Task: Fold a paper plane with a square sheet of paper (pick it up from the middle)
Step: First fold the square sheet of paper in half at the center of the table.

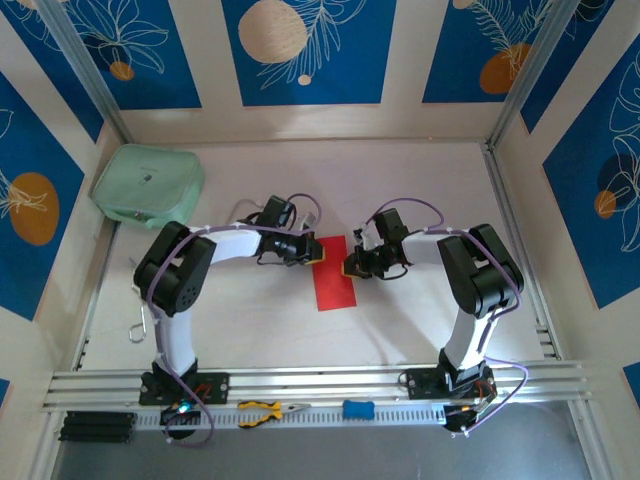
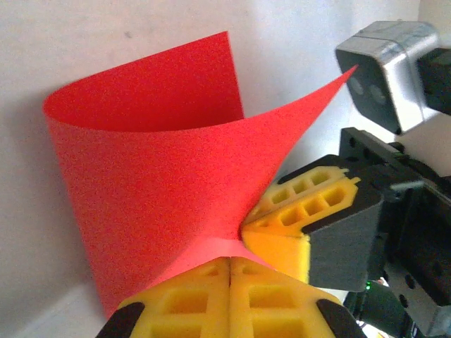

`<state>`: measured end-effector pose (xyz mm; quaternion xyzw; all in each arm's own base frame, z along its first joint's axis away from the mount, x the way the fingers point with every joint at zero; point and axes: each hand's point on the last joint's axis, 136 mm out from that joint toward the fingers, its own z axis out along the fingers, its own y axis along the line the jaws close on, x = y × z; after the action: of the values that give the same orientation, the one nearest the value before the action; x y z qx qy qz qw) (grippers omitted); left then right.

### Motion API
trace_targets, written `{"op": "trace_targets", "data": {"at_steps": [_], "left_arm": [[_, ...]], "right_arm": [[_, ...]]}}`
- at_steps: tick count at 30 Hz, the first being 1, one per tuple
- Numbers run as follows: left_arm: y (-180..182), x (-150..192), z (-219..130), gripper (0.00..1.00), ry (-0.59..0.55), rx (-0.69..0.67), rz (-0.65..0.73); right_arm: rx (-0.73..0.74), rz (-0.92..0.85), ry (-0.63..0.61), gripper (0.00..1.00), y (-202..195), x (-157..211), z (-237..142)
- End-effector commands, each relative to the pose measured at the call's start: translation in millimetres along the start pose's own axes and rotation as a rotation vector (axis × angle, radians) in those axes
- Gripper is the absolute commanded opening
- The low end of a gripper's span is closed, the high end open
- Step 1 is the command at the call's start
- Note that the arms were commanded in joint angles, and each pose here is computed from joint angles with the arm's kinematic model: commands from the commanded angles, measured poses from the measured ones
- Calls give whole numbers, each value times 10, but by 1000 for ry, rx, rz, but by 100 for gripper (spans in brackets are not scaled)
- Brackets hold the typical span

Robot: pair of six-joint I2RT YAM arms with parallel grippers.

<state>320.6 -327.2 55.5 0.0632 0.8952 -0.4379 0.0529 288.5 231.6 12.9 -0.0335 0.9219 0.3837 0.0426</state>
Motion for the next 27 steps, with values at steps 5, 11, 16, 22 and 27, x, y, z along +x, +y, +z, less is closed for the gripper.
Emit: {"op": "trace_targets", "data": {"at_steps": [5,11,16,22,27], "left_arm": [[137,-10,60,0,13,14,-4],[476,57,152,0,32,-48,-45],[570,86,168,0,38,-64,-72],[341,-54,35,0,21,-57,-44],[240,-165,26,0,22,-43,-13]], "right_arm": [[185,66,45,0,-475,184,123],[187,67,49,0,-476,195,128],[191,65,52,0,-481,208,135],[192,63,50,0,-478,204,134],[192,63,51,0,-478,209,133]]}}
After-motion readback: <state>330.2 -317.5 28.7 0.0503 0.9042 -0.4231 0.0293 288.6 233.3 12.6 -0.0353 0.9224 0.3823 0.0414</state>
